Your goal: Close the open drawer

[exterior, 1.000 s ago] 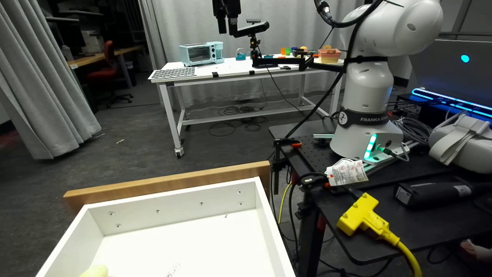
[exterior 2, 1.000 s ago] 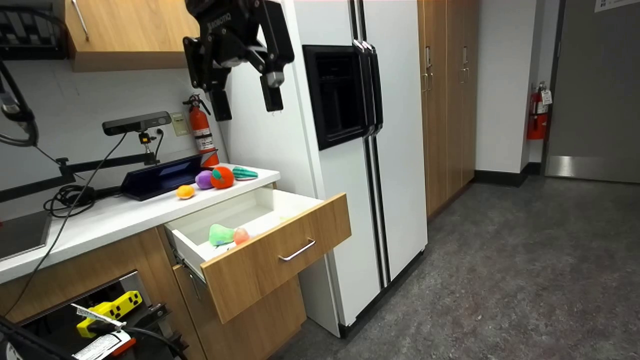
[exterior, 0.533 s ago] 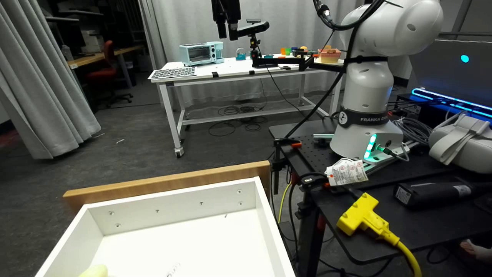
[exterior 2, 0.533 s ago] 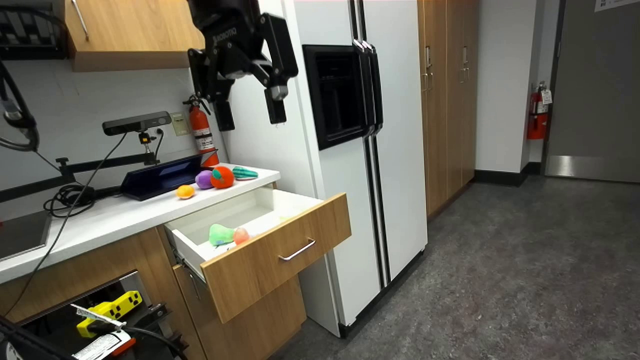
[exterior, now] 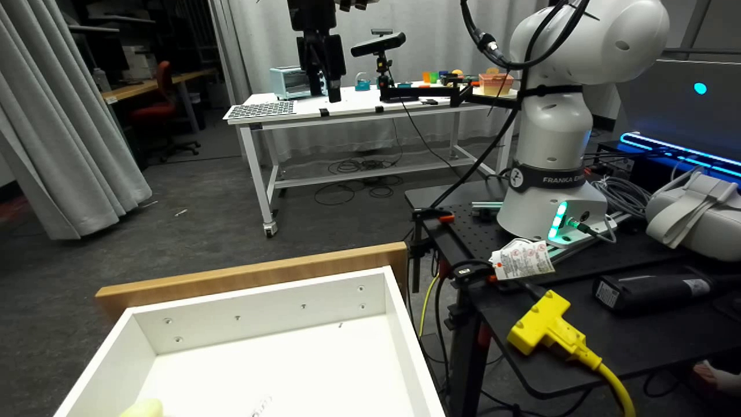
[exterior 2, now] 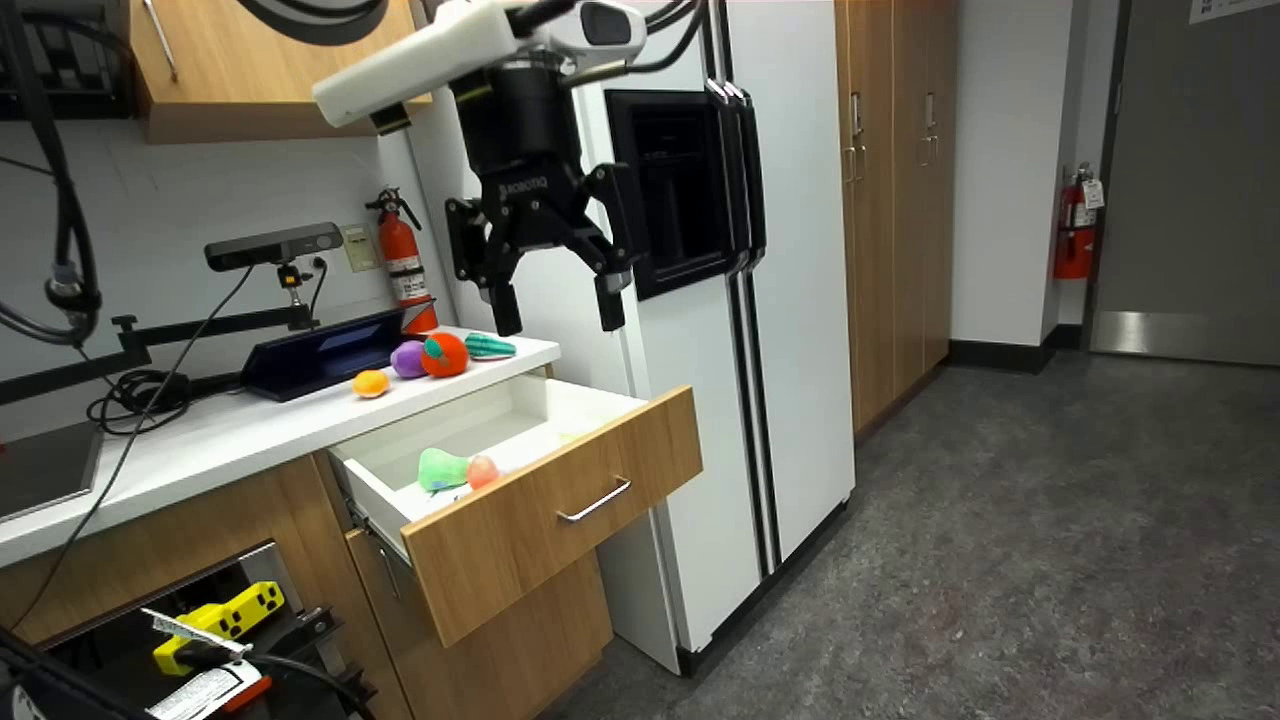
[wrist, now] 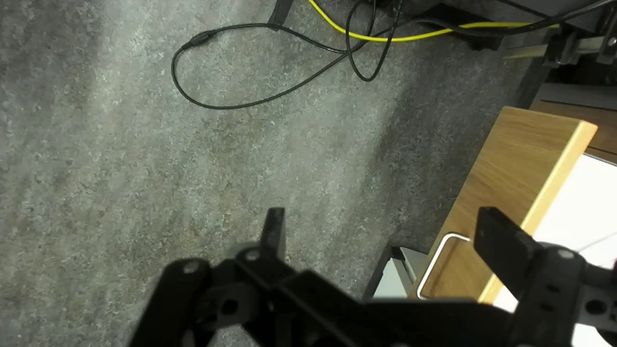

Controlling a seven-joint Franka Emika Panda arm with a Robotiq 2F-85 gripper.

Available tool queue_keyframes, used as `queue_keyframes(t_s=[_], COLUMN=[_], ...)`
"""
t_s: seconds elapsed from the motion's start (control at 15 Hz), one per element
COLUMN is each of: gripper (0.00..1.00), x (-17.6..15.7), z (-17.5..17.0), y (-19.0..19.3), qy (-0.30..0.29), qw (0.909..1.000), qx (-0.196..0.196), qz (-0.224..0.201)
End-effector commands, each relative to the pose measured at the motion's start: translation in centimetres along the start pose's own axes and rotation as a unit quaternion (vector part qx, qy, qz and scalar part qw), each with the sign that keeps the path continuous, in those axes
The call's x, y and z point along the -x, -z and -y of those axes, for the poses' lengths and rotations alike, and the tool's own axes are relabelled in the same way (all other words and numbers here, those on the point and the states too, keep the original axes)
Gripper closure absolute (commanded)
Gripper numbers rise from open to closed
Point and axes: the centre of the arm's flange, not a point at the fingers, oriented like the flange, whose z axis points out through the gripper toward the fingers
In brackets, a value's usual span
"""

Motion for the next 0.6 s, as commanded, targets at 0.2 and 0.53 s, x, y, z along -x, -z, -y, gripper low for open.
queue_keyframes(t_s=[0.2, 0.53], gripper=[0.0, 0.0], x=[-0.4, -2.0], z=[0.0, 0.7], y=[0.0, -1.6], qy=[0.007, 0.026], qw=[0.9999, 0.9996], qx=[-0.006, -0.007], qz=[-0.004, 0.002])
